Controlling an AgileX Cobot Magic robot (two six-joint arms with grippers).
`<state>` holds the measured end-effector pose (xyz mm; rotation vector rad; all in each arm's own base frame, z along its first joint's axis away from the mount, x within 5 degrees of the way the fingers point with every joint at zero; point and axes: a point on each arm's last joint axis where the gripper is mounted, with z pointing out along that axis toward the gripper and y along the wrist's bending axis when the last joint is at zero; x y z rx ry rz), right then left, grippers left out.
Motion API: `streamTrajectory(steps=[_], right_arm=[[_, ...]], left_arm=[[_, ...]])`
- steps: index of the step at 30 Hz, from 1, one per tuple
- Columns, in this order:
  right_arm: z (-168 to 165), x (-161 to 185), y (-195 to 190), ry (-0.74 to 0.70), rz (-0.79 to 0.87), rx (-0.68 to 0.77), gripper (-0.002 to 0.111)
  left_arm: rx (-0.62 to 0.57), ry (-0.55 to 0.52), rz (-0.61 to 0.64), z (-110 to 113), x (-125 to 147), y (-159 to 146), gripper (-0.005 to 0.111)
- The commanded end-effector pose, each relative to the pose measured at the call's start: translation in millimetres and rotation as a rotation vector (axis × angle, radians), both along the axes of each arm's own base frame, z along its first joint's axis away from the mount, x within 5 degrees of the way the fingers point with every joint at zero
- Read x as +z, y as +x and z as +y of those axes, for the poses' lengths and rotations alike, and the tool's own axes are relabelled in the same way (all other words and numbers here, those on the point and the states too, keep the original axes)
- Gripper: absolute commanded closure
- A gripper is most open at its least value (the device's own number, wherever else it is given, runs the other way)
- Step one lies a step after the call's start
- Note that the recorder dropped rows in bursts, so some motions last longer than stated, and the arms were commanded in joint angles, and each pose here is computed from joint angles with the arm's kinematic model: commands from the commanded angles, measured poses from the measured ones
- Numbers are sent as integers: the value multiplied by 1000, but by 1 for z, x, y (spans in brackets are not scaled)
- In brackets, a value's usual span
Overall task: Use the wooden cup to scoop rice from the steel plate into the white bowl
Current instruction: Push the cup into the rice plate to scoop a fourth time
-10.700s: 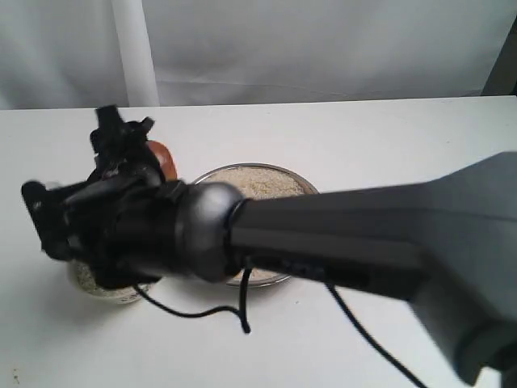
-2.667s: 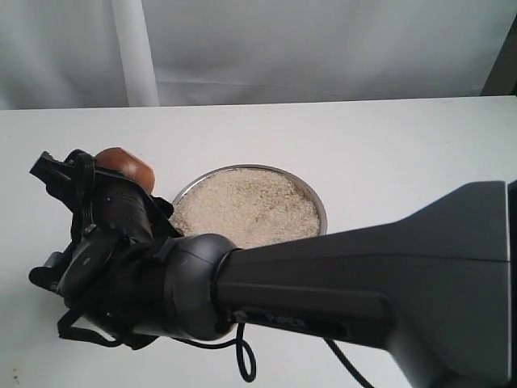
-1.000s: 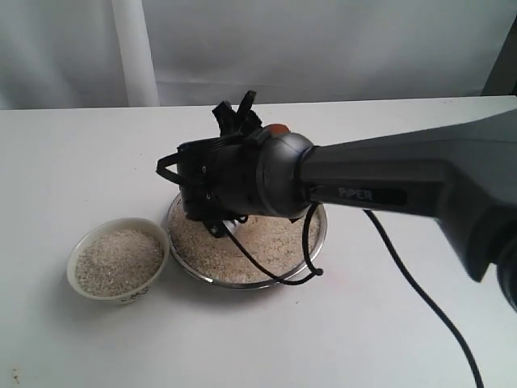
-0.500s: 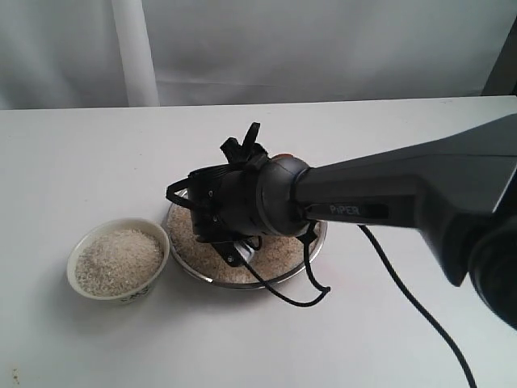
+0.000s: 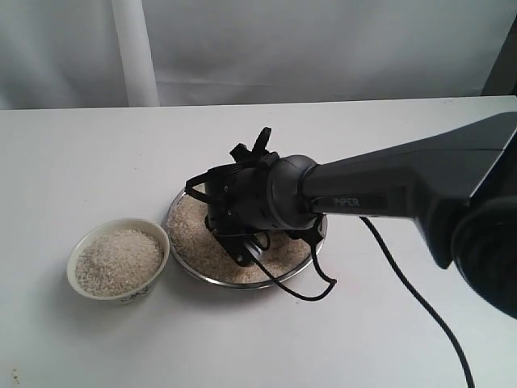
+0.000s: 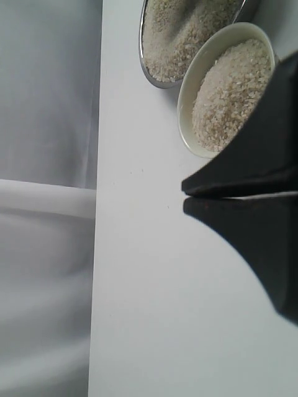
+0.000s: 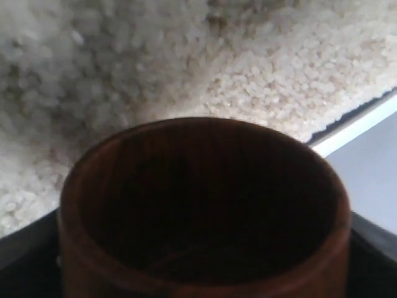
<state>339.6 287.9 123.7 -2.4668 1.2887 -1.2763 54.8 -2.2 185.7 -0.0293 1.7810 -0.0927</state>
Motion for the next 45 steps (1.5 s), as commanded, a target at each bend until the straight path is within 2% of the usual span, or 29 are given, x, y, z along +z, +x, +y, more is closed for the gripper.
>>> streamTrajectory(steps=[1, 12, 19, 29, 38, 45], right_arm=[[-2, 1, 1, -14, 2, 13, 108], [-1, -3, -4, 5, 49, -7, 108], [8, -4, -13, -12, 80, 37, 108], [17, -8, -25, 48, 133, 21, 108], [37, 12, -24, 240, 167, -50, 108], [41, 11, -27, 333, 191, -107, 108]], left_arm=[[-4, -10, -11, 0, 2, 0, 107], [-4, -8, -11, 0, 2, 0, 107], [-4, -10, -11, 0, 2, 0, 107], [-4, -7, -11, 0, 2, 0, 107], [-4, -7, -11, 0, 2, 0, 107], [-4, -10, -11, 0, 2, 0, 107]])
